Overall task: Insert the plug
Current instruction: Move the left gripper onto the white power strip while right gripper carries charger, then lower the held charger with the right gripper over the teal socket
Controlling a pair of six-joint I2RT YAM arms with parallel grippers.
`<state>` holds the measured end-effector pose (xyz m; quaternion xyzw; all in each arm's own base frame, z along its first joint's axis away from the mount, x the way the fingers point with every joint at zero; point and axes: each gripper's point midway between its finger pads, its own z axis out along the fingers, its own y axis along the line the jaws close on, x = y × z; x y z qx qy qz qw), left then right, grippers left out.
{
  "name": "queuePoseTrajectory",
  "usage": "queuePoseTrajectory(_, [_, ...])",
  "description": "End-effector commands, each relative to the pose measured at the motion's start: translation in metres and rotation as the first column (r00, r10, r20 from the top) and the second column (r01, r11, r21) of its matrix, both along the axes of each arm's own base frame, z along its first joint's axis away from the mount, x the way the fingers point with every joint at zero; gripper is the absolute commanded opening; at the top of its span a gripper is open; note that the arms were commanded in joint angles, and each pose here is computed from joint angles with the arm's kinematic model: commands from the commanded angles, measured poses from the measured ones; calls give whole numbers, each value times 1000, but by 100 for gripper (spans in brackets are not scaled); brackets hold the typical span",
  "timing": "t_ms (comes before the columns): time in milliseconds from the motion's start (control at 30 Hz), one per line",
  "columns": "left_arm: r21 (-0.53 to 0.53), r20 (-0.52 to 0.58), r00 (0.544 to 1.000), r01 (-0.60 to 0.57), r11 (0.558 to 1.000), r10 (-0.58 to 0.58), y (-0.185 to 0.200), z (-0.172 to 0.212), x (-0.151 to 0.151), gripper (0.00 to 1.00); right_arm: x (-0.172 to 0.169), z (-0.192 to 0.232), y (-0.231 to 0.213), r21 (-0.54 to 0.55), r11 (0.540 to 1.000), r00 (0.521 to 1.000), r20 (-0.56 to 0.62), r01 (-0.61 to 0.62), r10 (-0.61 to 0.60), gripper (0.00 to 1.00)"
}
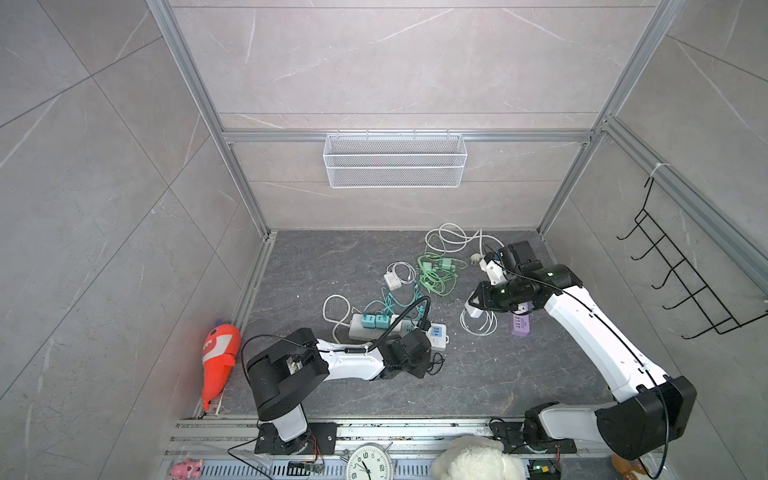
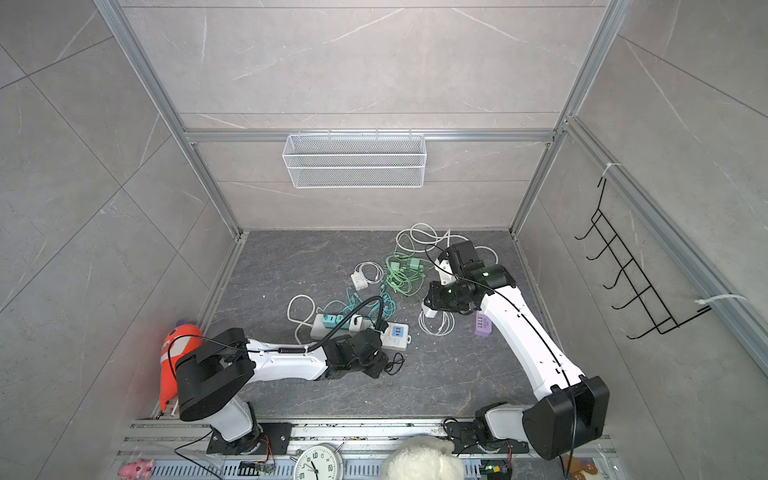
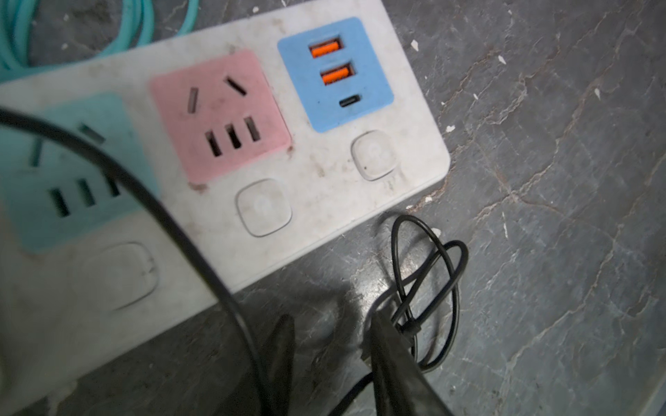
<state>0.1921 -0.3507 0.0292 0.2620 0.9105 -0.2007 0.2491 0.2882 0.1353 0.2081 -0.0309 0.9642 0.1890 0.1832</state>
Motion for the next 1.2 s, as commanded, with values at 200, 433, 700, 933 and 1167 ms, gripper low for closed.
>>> queuePoseTrajectory(200, [-132,116,992,59,989,-44,-32,65,13,3,-8,4,-9,-39,999,1000,14,8,-8,3])
queuePoseTrajectory(433, [-255,252,961,-44,966,110,-11,150,69,1,-16,-12,-34,-160,984,997,-8,81,-83,3])
queuePoseTrajectory(700, [-287,277,913,-220,932,301,21,156,139,1,-31,-28,-18,-167,984,997,-39,63,-70,3])
queuePoseTrajectory(933, [-260,256,866,-367,893,430,45,135,163,1,-38,-33,22,-125,992,998,-57,4,-11,3])
queuePoseTrajectory(1167, [-280,215,812,-481,831,543,64,118,172,8,-29,-53,52,-154,987,996,-64,54,-64,3])
